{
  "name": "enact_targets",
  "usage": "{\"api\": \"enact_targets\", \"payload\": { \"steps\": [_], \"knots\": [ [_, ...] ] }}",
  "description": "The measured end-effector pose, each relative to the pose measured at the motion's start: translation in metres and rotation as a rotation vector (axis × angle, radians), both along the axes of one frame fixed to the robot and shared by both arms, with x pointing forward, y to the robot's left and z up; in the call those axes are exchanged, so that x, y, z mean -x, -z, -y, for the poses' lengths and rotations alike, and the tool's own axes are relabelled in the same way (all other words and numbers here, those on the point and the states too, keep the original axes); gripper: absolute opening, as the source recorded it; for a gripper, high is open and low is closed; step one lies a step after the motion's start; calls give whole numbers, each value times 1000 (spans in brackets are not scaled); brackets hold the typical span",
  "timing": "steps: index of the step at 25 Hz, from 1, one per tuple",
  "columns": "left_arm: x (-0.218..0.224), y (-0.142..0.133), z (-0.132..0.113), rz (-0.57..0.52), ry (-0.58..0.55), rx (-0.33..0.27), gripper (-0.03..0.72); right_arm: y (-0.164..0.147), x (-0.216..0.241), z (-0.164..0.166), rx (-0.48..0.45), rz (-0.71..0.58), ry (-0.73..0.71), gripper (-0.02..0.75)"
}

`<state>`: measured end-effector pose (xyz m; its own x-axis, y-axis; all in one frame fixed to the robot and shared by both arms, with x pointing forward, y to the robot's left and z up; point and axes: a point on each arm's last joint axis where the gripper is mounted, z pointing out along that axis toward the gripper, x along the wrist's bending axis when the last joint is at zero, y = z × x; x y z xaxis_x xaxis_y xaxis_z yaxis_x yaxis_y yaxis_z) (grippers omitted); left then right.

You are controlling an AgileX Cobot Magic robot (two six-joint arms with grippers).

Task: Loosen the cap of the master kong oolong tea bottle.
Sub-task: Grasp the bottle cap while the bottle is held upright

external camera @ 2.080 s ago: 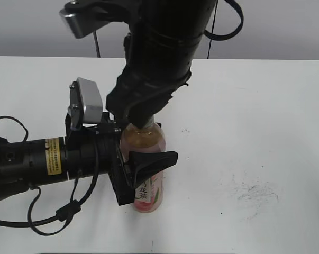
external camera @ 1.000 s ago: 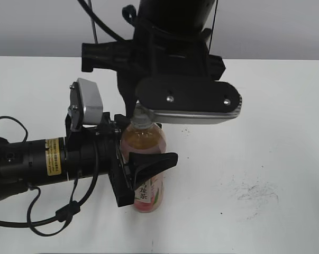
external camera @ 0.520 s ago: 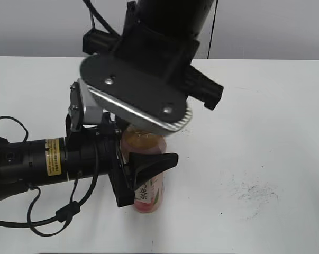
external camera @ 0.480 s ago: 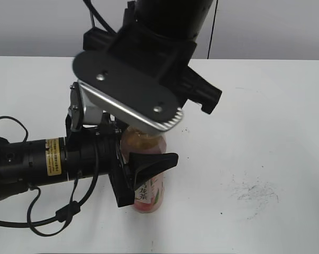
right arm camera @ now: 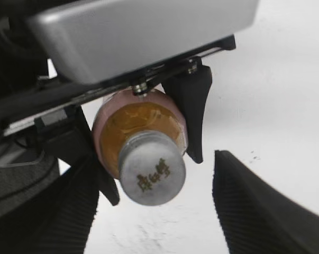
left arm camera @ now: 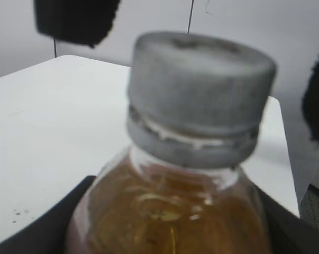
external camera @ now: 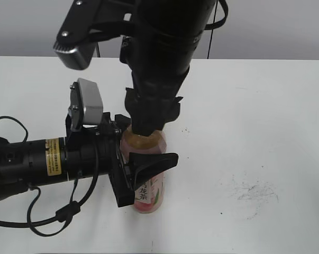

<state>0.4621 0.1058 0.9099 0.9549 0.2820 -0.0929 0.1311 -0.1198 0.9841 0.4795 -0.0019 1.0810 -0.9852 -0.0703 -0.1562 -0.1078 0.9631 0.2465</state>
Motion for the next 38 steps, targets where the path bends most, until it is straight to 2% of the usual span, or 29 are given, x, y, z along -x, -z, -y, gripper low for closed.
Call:
{"api": "enact_targets", "payload": {
  "steps": [8, 12, 17, 21, 23, 27, 30, 38],
  "knots": [
    [0, 0, 0, 0, 0, 0, 445, 0, 0, 0, -87, -172, 615, 470],
    [0, 0, 0, 0, 0, 0, 445, 0, 0, 0, -120, -238, 856, 470],
    [0, 0, 0, 0, 0, 0, 445, 0, 0, 0, -132, -262, 944, 447],
    [0, 0, 0, 0, 0, -1, 445, 0, 0, 0, -131, -261, 942, 327],
    [0, 0, 0, 0, 0, -1, 445, 0, 1, 0, -126, -253, 902, 268],
    [0, 0, 0, -1, -1, -1, 445, 0, 1, -1, -101, -205, 712, 268],
    [0, 0, 0, 0, -1, -1, 445, 0, 1, -1, -62, -124, 419, 268],
    [0, 0, 0, 4, 3, -3, 445, 0, 1, -1, 72, 151, -587, 268]
  ]
}}
